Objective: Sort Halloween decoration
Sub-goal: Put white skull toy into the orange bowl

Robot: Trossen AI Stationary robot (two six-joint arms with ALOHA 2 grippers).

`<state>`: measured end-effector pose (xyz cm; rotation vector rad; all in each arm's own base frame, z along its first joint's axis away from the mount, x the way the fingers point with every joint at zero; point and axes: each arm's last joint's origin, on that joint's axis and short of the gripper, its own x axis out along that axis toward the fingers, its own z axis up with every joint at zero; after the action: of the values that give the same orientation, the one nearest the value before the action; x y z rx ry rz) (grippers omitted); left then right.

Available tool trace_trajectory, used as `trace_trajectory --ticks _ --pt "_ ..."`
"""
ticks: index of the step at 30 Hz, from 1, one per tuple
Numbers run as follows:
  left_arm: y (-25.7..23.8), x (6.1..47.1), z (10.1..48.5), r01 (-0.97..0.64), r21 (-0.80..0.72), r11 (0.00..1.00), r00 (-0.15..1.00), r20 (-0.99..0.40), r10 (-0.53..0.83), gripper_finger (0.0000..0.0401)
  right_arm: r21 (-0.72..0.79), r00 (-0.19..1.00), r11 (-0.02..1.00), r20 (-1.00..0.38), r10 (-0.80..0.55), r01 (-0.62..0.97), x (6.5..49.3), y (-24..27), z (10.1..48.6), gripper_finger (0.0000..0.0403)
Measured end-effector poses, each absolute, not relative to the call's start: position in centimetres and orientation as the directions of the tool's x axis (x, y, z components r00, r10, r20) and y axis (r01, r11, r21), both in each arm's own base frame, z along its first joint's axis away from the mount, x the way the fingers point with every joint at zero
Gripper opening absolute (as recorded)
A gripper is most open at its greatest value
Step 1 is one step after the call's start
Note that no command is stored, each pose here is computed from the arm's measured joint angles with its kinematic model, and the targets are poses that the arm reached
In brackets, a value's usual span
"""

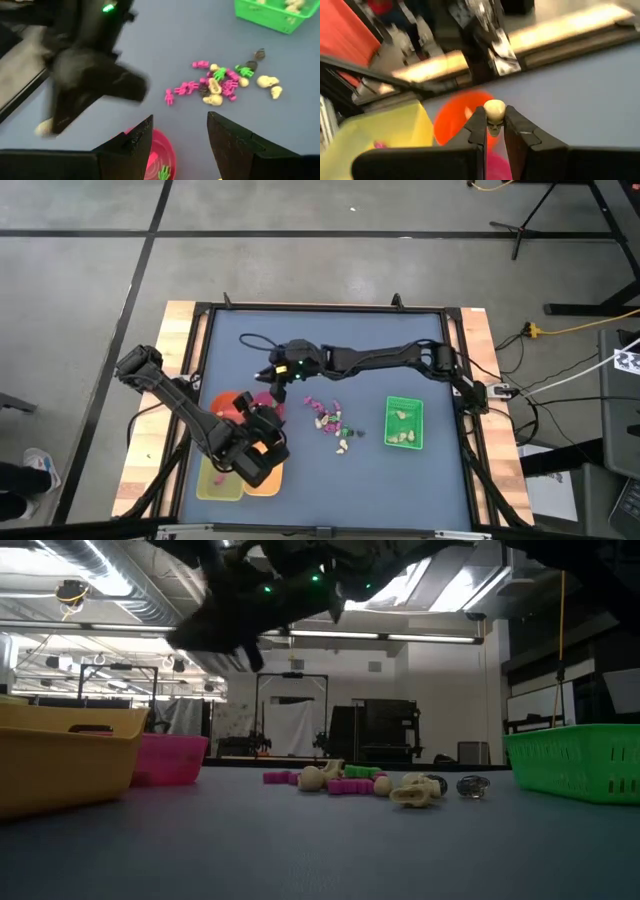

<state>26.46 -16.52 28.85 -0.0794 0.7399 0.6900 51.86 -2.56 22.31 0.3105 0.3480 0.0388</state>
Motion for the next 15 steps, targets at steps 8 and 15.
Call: trace_trajectory --ticks 8,15 --pt "-17.3 27.7 29.6 -0.529 0.131 0.838 0.618 -0.617 0.486 0.017 0.306 0.967 0.95 -0.215 0.136 -0.066 53.6 -1.7 19.5 0.0037" --pt "-17.6 28.3 32.4 -0.493 0.127 0.861 0.679 -0.562 0.472 0.017 0.312 0.961 0.943 -0.202 0.187 -0.118 55.4 0.0 17.3 0.0037"
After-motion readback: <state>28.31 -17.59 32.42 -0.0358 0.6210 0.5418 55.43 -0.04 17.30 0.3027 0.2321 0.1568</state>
